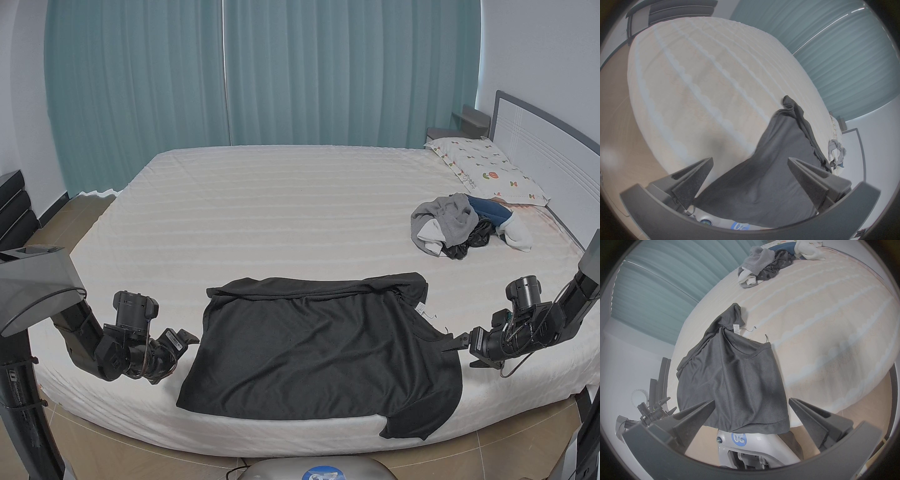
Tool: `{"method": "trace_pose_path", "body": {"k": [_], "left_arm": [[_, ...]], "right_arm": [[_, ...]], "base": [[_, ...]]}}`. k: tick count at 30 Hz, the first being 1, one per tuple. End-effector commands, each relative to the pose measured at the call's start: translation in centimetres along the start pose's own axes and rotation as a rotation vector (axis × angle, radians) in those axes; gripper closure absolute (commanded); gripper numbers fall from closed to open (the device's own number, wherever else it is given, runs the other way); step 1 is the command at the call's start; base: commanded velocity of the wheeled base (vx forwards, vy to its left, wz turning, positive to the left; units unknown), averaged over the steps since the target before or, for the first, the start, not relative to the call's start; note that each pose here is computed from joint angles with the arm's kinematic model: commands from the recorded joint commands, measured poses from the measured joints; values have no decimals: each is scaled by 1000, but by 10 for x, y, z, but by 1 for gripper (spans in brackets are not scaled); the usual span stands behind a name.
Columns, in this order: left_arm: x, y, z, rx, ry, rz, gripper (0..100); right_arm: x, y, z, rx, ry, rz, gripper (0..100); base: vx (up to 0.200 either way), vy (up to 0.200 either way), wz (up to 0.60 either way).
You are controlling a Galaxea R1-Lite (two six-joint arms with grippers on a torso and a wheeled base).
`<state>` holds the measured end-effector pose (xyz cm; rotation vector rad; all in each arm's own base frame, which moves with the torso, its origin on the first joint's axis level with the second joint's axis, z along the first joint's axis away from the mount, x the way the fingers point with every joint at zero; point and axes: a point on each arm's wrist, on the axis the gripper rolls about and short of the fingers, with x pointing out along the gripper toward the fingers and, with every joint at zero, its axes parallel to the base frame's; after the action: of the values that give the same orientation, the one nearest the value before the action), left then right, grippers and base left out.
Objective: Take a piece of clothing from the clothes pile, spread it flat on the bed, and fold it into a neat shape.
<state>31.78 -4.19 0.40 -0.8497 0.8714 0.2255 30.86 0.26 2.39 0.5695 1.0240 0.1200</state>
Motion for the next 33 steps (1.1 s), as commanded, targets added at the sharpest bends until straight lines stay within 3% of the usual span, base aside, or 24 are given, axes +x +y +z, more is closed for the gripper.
{"method": "trace_pose_path", "body": {"k": [1, 8, 23, 24, 33], "left_arm": [[17, -5, -13, 0, 1, -2, 0], [24, -17, -29, 51, -16, -36, 0], [46, -18, -28, 72, -112, -11, 0], [46, -18, -28, 72, -112, -11, 100], [46, -8, -27, 88, -147, 51, 100]], "right_arm": [[6, -1, -2, 9, 13, -6, 0], [6, -1, -4, 7, 19, -6, 0], [5, 2, -5, 1, 19, 0, 0], [5, 2, -5, 1, 19, 0, 0], [4, 0, -5, 6, 17, -4, 0]], "base": [[0, 0, 0], [0, 0, 0], [0, 0, 0], [0, 0, 0], [0, 0, 0]]}}
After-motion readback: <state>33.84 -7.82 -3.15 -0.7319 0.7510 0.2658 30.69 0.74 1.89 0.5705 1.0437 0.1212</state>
